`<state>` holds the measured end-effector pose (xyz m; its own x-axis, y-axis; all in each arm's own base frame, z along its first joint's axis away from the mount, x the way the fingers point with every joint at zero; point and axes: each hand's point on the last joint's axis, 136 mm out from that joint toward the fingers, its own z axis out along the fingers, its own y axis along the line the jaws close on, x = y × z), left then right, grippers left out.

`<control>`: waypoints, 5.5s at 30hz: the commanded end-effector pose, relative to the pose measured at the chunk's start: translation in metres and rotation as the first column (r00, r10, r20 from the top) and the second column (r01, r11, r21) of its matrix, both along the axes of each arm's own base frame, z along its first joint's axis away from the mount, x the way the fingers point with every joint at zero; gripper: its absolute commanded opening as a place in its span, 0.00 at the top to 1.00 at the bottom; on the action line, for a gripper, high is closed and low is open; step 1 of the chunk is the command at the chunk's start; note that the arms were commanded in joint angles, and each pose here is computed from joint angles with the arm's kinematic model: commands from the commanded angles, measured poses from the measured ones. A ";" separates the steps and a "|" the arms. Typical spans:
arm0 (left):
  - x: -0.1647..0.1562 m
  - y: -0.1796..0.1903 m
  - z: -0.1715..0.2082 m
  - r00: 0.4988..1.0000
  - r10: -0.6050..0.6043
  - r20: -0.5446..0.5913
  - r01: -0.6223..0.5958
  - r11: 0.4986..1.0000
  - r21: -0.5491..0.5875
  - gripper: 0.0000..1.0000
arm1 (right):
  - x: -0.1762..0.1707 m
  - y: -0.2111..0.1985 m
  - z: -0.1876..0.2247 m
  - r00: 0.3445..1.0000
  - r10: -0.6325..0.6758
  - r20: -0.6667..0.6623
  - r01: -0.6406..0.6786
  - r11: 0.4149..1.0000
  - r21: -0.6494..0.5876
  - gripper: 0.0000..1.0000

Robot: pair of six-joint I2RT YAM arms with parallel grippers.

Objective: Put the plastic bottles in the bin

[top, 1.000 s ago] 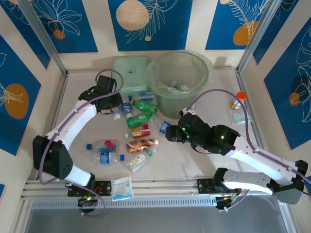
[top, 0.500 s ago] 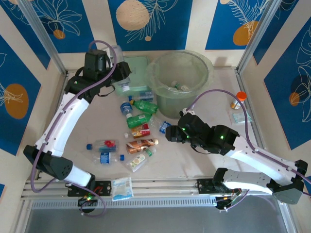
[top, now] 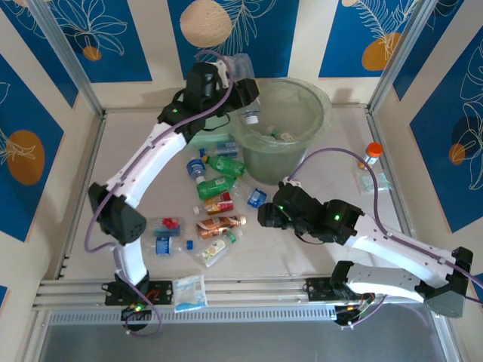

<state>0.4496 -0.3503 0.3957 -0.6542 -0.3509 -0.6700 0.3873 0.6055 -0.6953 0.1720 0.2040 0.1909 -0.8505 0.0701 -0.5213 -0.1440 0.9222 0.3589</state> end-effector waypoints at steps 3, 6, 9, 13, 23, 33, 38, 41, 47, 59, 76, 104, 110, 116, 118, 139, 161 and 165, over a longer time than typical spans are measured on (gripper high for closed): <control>0.008 -0.037 0.024 0.997 -0.072 0.034 0.075 0.992 -0.105 0.48 | -0.010 -0.013 -0.001 0.999 -0.039 -0.017 0.039 0.998 0.041 0.26; 0.015 -0.041 0.019 0.997 -0.067 0.023 0.069 0.993 -0.096 0.44 | -0.012 -0.020 0.000 0.999 -0.052 -0.010 0.052 0.997 0.048 0.26; 0.020 -0.042 0.014 0.998 -0.057 0.012 0.058 0.994 -0.092 0.37 | -0.014 -0.026 0.000 0.998 -0.062 -0.005 0.062 0.997 0.052 0.26; 0.020 -0.041 0.012 0.999 -0.050 0.012 0.051 0.995 -0.082 0.29 | -0.014 -0.029 0.000 0.998 -0.062 -0.004 0.063 0.997 0.052 0.26; 0.011 -0.033 0.026 0.998 -0.049 0.046 0.051 0.997 -0.055 0.26 | -0.012 -0.025 0.004 0.999 -0.048 0.003 0.048 0.997 0.058 0.26; -0.013 0.022 0.045 0.984 0.048 0.169 -0.079 0.981 0.179 0.26 | -0.009 -0.014 0.008 1.000 -0.005 0.015 0.005 0.999 0.040 0.26; -0.043 0.080 0.061 0.941 0.129 0.313 -0.228 0.926 0.301 0.10 | -0.012 0.012 0.008 0.994 0.105 0.025 -0.104 0.994 -0.013 0.26; -0.066 0.119 0.059 0.906 0.173 0.387 -0.316 0.884 0.344 0.01 | -0.016 0.036 0.006 0.982 0.186 0.021 -0.185 0.982 -0.041 0.26; -0.102 0.206 0.010 0.878 0.328 0.347 -0.459 0.782 0.422 0.01 | -0.020 0.090 -0.007 0.950 0.311 -0.013 -0.311 0.946 -0.092 0.21; -0.152 0.277 -0.179 0.824 0.542 -0.168 -0.359 0.727 0.585 0.04 | -0.040 0.181 -0.056 0.790 0.599 -0.130 -0.613 0.765 -0.199 0.11; -0.167 0.353 -0.264 0.536 0.733 -0.419 -0.439 0.666 0.603 0.15 | -0.066 0.304 -0.110 0.485 0.855 -0.180 -0.873 0.466 -0.142 0.19; -0.162 0.350 -0.271 0.538 0.724 -0.432 -0.432 0.677 0.596 0.20 | -0.049 0.329 -0.156 0.506 0.831 -0.232 -0.862 0.478 -0.166 0.29; -0.159 0.348 -0.273 0.538 0.718 -0.441 -0.433 0.684 0.587 0.22 | -0.055 0.326 -0.164 0.498 0.830 -0.251 -0.867 0.467 -0.175 0.36; -0.158 0.347 -0.274 0.540 0.715 -0.445 -0.430 0.688 0.585 0.23 | -0.052 0.324 -0.163 0.514 0.822 -0.246 -0.857 0.480 -0.186 0.47; -0.158 0.347 -0.274 0.539 0.715 -0.445 -0.431 0.688 0.584 0.22 | -0.050 0.324 -0.162 0.521 0.819 -0.241 -0.852 0.485 -0.195 0.51; -0.152 0.360 -0.245 0.565 0.748 -0.348 -0.464 0.637 0.616 0.22 | -0.049 0.308 -0.075 0.576 0.813 -0.081 -0.811 0.557 -0.179 0.85; -0.137 0.342 -0.225 0.668 0.692 -0.275 -0.453 0.670 0.588 0.22 | 0.029 0.132 0.102 0.910 0.377 0.173 -0.375 0.926 -0.047 0.85; -0.134 0.319 -0.227 0.717 0.641 -0.273 -0.404 0.702 0.586 0.22 | 0.070 0.086 0.134 0.958 0.193 0.211 -0.188 0.981 -0.043 0.85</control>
<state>0.3131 -0.0146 0.1667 -0.6892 -0.4974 -0.5269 -0.4226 0.8666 -0.2654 0.2208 0.3260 0.3037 -0.7097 -0.2005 -0.6754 -0.5069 0.8111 0.2918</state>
